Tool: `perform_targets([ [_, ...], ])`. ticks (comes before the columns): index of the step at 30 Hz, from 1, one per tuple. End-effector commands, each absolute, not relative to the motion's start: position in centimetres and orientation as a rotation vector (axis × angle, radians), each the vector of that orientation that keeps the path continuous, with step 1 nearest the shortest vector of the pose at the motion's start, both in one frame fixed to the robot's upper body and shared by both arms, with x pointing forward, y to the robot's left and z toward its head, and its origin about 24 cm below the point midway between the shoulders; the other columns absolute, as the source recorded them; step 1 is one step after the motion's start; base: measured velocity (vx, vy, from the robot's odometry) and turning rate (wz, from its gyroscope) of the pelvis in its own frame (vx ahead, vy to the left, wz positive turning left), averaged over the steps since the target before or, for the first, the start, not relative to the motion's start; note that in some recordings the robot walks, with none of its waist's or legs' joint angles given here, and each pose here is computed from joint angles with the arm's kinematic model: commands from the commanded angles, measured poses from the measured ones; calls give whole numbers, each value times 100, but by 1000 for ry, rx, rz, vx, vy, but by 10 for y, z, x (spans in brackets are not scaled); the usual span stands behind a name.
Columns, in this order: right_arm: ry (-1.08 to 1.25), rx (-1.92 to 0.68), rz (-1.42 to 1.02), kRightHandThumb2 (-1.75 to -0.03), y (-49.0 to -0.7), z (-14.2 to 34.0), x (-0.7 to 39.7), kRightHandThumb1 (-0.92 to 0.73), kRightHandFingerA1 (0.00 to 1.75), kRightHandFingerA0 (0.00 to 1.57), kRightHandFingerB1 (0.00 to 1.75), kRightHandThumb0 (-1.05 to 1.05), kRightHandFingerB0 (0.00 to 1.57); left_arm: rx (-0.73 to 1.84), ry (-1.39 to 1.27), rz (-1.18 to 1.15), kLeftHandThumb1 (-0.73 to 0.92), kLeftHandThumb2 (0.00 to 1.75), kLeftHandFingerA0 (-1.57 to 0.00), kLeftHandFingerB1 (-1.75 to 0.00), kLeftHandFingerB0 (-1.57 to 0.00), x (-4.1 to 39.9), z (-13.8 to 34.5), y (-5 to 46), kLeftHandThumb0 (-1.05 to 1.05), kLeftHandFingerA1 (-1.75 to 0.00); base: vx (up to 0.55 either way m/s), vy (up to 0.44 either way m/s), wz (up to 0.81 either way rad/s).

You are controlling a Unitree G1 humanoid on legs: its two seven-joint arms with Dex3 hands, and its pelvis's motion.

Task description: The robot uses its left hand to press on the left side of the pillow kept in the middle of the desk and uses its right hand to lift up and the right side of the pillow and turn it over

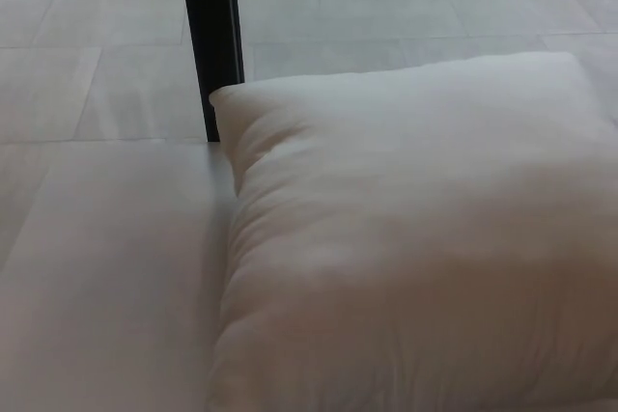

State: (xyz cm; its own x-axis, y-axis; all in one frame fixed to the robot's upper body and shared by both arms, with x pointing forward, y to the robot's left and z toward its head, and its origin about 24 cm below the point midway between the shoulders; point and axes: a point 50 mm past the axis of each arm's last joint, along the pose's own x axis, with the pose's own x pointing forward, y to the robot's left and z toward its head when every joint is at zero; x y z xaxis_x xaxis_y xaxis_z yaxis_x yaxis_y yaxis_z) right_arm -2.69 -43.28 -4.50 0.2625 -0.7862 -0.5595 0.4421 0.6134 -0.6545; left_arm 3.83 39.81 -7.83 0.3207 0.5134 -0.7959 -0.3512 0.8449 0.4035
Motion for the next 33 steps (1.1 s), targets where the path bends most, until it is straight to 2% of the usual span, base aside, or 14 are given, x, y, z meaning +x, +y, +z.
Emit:
perform_targets([
  [1,904,-277,-957,-58,-444,-34,-29,-60,115,72,91,-84,22,101,1127,580,75,63,-36,-32,-21,35,-72,406,-44,-41,0,0,0],
  [5,822,-87,-1080,-98,-453,-27,-40,-50,102,63,74,-90,18,21,1078,683,76,63,-29,-33,-26,33,-67,413,-47,-39,0,0,0],
  [9,589,125,-1216,-64,-470,-9,-23,-74,130,4,71,-96,0,-130,839,771,81,64,-13,-33,-17,59,-48,424,-49,-38,0,0,0],
  [10,546,137,-1209,-111,-475,-2,-16,-62,78,0,58,-102,8,-146,782,798,81,70,-7,-22,-7,70,-42,426,-60,-36,0,0,0],
  [13,312,193,-1190,-65,-494,32,20,-84,96,0,65,-105,0,-273,538,869,78,83,0,-14,0,125,-5,434,-58,-25,0,0,0],
  [14,243,202,-1170,-112,-499,46,34,-63,72,1,53,-99,0,-285,468,840,71,99,0,-20,0,142,9,434,-68,-25,0,0,0],
  [16,192,179,-1140,-67,-502,58,46,-86,96,0,53,-103,0,-269,416,820,70,100,0,-22,0,157,25,434,-68,-26,0,0,0],
  [22,-16,248,-1009,-109,-511,124,99,-64,80,15,57,-103,0,-140,185,706,86,66,-1,-27,-5,219,110,430,-68,-36,0,0,0],
  [23,-50,258,-977,-64,-511,138,108,-77,98,0,62,-105,0,-127,137,672,65,102,0,-33,-2,228,124,426,-74,-38,0,0,0],
  [24,-87,260,-950,-101,-510,150,117,-56,79,3,64,-105,0,-112,97,648,66,103,0,-33,-1,237,136,422,-72,-40,0,0,0],
  [27,-154,275,-879,-90,-505,171,135,-13,63,10,60,-43,9,-119,33,613,68,105,0,-34,0,250,154,413,-70,-40,0,0,0],
  [28,-201,261,-800,-62,-496,188,151,-73,104,3,75,-105,11,-105,-18,572,69,106,0,-38,-9,261,170,397,-73,-44,0,0,0],
  [32,-261,226,-668,-65,-474,212,178,-73,106,20,74,-105,15,-33,-82,500,89,65,-6,-33,-11,278,194,365,-75,-47,0,0,0],
  [33,-273,208,-626,-65,-464,219,188,-74,98,41,73,-105,24,-34,-106,463,69,104,-4,-39,-6,284,200,351,-76,-49,0,0,0],
])
